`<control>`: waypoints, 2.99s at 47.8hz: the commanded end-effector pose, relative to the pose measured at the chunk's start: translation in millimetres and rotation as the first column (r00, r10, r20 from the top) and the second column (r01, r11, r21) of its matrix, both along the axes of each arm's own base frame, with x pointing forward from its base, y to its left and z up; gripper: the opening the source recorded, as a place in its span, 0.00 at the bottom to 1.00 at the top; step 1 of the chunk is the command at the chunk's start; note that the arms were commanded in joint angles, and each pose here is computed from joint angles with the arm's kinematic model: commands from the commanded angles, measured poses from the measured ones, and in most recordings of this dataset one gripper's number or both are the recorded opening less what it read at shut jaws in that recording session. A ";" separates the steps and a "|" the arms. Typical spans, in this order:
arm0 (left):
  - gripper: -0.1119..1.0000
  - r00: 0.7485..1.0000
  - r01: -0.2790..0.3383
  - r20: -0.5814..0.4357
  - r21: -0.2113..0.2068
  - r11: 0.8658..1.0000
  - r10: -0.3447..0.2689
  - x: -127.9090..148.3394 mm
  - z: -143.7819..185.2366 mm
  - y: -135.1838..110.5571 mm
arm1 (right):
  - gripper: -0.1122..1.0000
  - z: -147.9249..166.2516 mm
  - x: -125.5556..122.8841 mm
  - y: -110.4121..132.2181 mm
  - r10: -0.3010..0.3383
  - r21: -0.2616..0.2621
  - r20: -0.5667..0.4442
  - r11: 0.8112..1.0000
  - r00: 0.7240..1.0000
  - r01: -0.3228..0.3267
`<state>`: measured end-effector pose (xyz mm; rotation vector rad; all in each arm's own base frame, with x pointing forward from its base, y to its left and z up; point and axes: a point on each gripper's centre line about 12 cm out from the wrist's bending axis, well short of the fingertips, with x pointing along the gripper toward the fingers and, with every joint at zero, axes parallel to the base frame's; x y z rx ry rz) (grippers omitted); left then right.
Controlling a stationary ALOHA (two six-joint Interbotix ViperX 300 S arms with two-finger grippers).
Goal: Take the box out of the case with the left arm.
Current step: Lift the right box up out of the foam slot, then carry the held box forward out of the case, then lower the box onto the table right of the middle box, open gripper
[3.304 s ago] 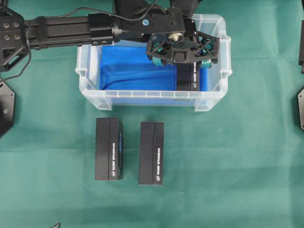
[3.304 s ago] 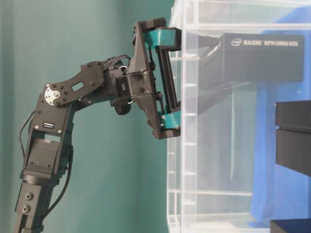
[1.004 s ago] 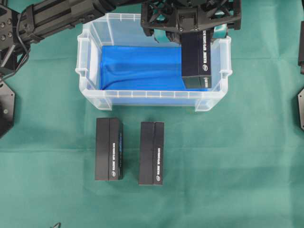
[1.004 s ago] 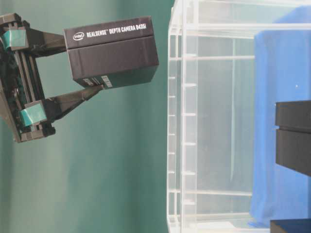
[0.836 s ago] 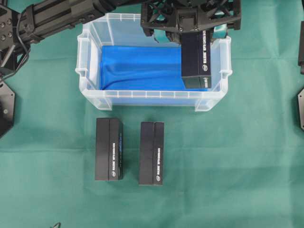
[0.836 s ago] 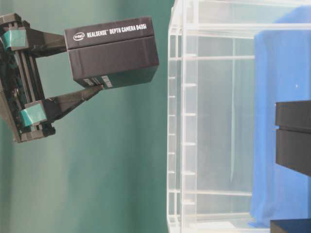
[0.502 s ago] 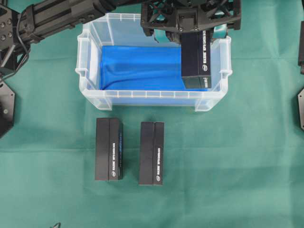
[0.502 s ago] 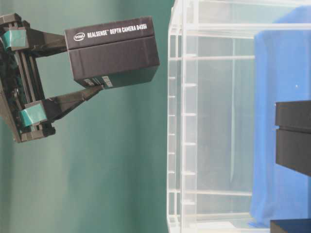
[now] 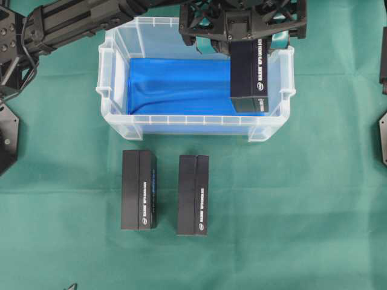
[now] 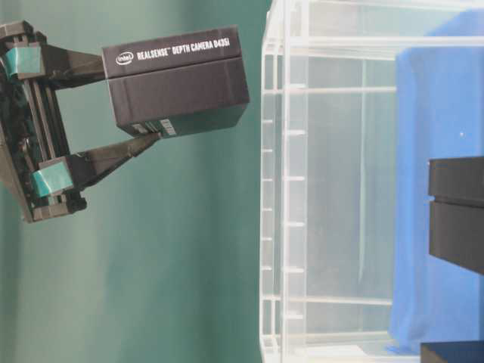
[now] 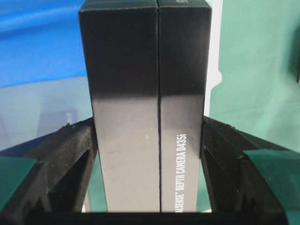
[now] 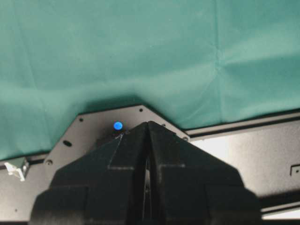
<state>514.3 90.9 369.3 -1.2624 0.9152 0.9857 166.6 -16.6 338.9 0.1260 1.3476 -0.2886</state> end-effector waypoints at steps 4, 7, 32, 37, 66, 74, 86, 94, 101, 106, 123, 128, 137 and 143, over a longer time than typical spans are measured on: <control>0.65 0.998 0.001 0.057 0.013 1.000 -0.002 -7.1 22.6 -1.6 | 0.10 2.3 1.2 -0.4 -0.001 -0.002 0.011 1.000 1.000 0.001; 0.65 0.998 0.005 0.057 0.014 1.000 -0.006 -6.6 22.6 -4.6 | 0.10 2.3 1.3 -0.2 0.000 -0.002 0.011 1.000 1.000 0.000; 0.65 0.998 0.019 0.067 -0.042 0.999 -0.016 1.7 20.7 -101.0 | 0.10 -1.6 0.6 -0.4 0.000 -0.002 -0.002 1.000 1.000 0.000; 0.65 0.998 0.020 0.067 -0.060 0.998 -0.016 0.8 19.8 -126.7 | 0.10 -4.0 0.2 -0.2 0.003 -0.002 -0.010 1.000 1.000 -0.003; 0.64 0.999 0.021 0.051 -0.080 0.997 -0.017 -5.7 12.8 -188.4 | 0.10 -5.5 0.6 -0.3 -0.005 0.001 -0.015 1.000 1.000 0.005; 0.64 1.000 0.016 0.018 -0.058 0.998 -0.015 -5.7 2.2 -188.8 | 0.10 -6.3 0.8 -0.3 -0.016 0.003 -0.016 1.000 1.000 0.016; 0.64 1.000 0.013 0.012 -0.023 1.000 -0.013 3.5 -30.0 -187.6 | 0.10 -5.8 0.9 0.0 -0.028 0.005 -0.013 1.000 1.000 0.028; 0.64 0.999 0.005 0.034 -0.005 1.000 -0.005 10.0 -54.0 -185.4 | 0.10 -5.8 0.7 -0.3 -0.044 0.008 -0.013 0.999 0.999 0.045; 0.64 1.000 -0.015 0.018 0.007 1.000 0.015 7.6 -75.8 -182.4 | 0.10 -6.3 0.8 -0.1 -0.044 0.009 -0.013 0.999 0.999 0.044; 0.64 1.000 -0.020 0.010 0.013 1.000 0.020 5.8 -91.7 -179.1 | 0.10 -6.3 0.8 -0.3 -0.044 0.008 -0.013 0.999 0.999 0.044; 0.64 0.999 -0.031 0.045 -0.009 0.999 0.031 8.6 -127.6 -179.2 | 0.10 -6.2 0.8 -0.6 -0.042 0.004 -0.013 0.999 0.999 0.042; 0.64 0.999 -0.026 0.037 -0.008 1.000 0.026 7.6 -134.7 -180.1 | 0.10 -6.2 0.8 -0.5 -0.039 0.003 -0.013 0.999 0.999 0.039; 0.64 0.999 -0.017 0.035 -0.020 1.000 0.017 6.6 -139.3 -180.9 | 0.10 -6.6 0.7 -1.2 -0.040 -0.001 -0.015 0.999 0.999 0.040; 0.64 0.999 -0.005 0.041 -0.024 1.000 0.006 6.8 -140.2 -181.7 | 0.10 -6.6 0.7 -1.1 -0.037 -0.003 -0.015 0.999 0.999 0.037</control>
